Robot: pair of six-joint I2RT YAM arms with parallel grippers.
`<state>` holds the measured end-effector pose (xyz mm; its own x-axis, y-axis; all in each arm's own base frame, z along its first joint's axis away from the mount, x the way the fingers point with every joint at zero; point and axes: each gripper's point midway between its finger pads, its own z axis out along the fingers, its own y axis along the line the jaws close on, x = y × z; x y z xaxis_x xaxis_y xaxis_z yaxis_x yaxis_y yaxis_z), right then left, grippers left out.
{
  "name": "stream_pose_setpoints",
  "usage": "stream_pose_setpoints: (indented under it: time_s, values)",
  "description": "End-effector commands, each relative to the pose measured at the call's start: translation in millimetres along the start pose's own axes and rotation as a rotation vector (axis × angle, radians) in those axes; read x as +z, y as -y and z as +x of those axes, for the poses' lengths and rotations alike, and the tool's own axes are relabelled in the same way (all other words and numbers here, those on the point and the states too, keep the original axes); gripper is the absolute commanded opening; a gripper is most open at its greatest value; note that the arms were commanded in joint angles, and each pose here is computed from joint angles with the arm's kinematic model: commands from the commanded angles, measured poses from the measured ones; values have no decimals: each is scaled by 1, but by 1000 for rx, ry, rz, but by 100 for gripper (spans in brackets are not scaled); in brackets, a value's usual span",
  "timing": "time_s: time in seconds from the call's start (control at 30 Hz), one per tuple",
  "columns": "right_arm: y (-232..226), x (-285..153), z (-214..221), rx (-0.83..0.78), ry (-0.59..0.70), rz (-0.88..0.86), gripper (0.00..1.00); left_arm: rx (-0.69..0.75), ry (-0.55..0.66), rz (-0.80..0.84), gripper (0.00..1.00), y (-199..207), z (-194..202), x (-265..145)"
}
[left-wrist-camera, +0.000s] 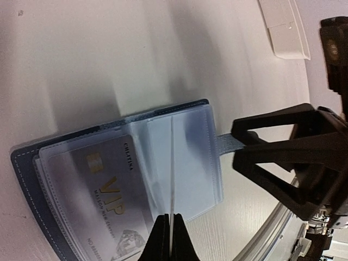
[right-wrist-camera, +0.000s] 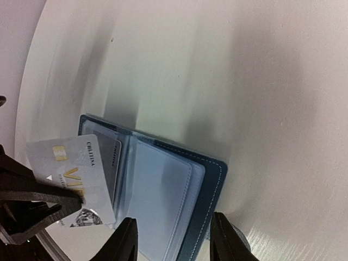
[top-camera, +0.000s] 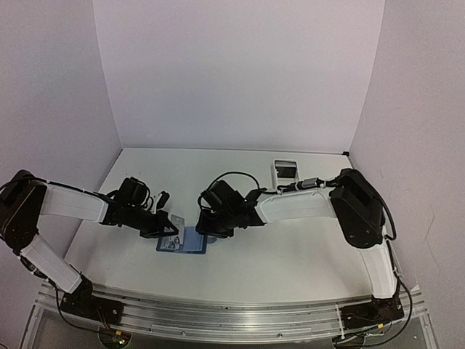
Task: Put the credit cards into the card holder
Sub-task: Insert the credit card into the card holder.
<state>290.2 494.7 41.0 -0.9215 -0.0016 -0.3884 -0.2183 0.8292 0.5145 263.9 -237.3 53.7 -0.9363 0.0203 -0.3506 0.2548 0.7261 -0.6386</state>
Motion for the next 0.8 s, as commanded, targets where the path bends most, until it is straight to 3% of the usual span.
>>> stream_pose_setpoints:
  time_s: [0.0, 0.3, 0.77]
  values:
    - [11, 1, 0, -42, 3, 101, 42, 10, 14, -64, 0, -14, -1, 8]
    - [34, 27, 26, 6, -70, 137, 38, 3, 27, -28, 0, -15, 0, 18]
    - [62, 38, 63, 177, -160, 123, 13, -160, -59, 92, 0, -12, 26, 31]
